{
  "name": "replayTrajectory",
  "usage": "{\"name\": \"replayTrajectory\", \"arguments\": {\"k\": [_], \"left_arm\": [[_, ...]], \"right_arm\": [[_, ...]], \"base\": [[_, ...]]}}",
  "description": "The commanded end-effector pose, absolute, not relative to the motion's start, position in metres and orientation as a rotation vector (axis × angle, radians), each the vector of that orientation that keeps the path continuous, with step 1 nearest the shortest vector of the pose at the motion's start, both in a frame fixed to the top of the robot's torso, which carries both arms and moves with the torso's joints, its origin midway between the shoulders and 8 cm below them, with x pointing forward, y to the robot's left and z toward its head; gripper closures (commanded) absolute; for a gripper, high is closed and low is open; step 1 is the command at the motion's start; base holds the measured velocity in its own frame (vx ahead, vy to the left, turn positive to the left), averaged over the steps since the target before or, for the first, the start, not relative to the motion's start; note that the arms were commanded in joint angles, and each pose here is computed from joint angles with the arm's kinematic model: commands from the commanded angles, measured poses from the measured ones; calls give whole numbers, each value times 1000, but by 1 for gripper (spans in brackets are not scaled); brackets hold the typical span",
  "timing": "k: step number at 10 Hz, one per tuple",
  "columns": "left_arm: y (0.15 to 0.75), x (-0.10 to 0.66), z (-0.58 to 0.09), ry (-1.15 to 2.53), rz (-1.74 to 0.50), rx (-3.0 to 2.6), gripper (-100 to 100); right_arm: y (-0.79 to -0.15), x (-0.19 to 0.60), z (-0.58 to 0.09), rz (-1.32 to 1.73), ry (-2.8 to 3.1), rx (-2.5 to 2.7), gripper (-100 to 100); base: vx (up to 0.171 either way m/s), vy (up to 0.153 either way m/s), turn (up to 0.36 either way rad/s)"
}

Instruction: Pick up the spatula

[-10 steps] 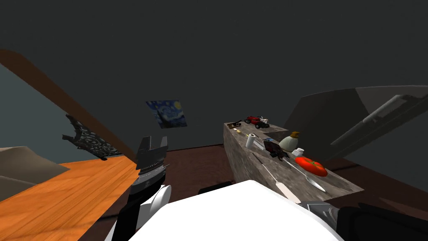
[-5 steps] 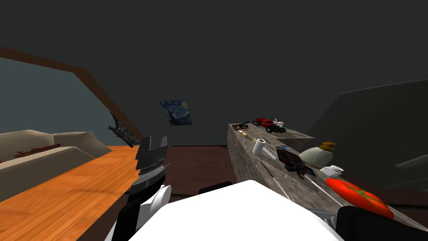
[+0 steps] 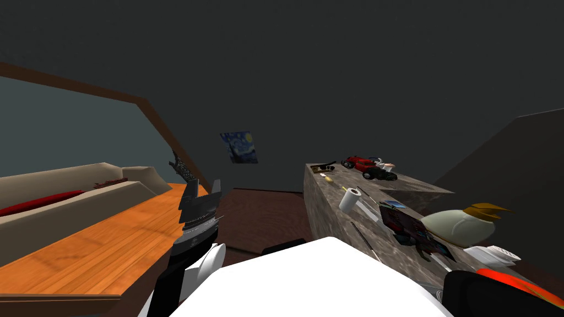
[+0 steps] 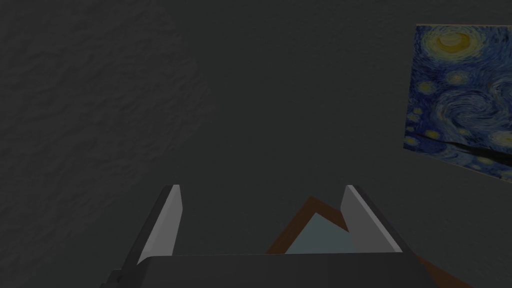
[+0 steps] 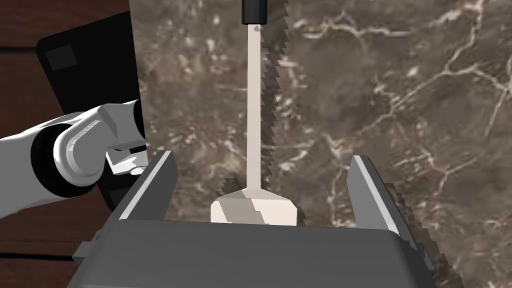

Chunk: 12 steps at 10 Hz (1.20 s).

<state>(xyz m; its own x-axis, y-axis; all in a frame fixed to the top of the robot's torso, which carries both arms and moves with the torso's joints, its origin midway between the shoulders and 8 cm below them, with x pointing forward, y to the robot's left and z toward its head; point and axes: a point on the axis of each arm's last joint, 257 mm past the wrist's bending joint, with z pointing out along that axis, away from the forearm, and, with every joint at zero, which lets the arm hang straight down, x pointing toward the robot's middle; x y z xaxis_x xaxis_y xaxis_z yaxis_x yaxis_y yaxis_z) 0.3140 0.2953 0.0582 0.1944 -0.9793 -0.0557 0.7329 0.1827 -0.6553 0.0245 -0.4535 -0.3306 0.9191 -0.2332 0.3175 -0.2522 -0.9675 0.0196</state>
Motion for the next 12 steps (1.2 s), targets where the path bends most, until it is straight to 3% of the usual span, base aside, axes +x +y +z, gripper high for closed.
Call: {"name": "replayTrajectory", "arguments": {"k": [1,5,6,10,11,12], "left_arm": [[295,314,58,534,-1292,-560,0],[295,314,58,534,-1292,-560,0],[295,314,58,534,-1292,-560,0],[295,314,58,534,-1292,-560,0],[295,314,58,534,-1292,-560,0],[295,314,58,534,-1292,-560,0]], "right_arm": [[-456,26,-340,499,-387,3018,-100],[-457,27,-353,509,-393,3019,-100],[-457,27,-354,511,-391,3019,100],[-457,27,-354,511,-391,3019,100],[-457,27,-354,511,-391,3019,0],[-456,26,-345,504,-389,3018,100]], "base": [[-5,-4,11],[-7,-2,5],[0,0,0],[0,0,0],[0,0,0],[5,2,-10]]}}
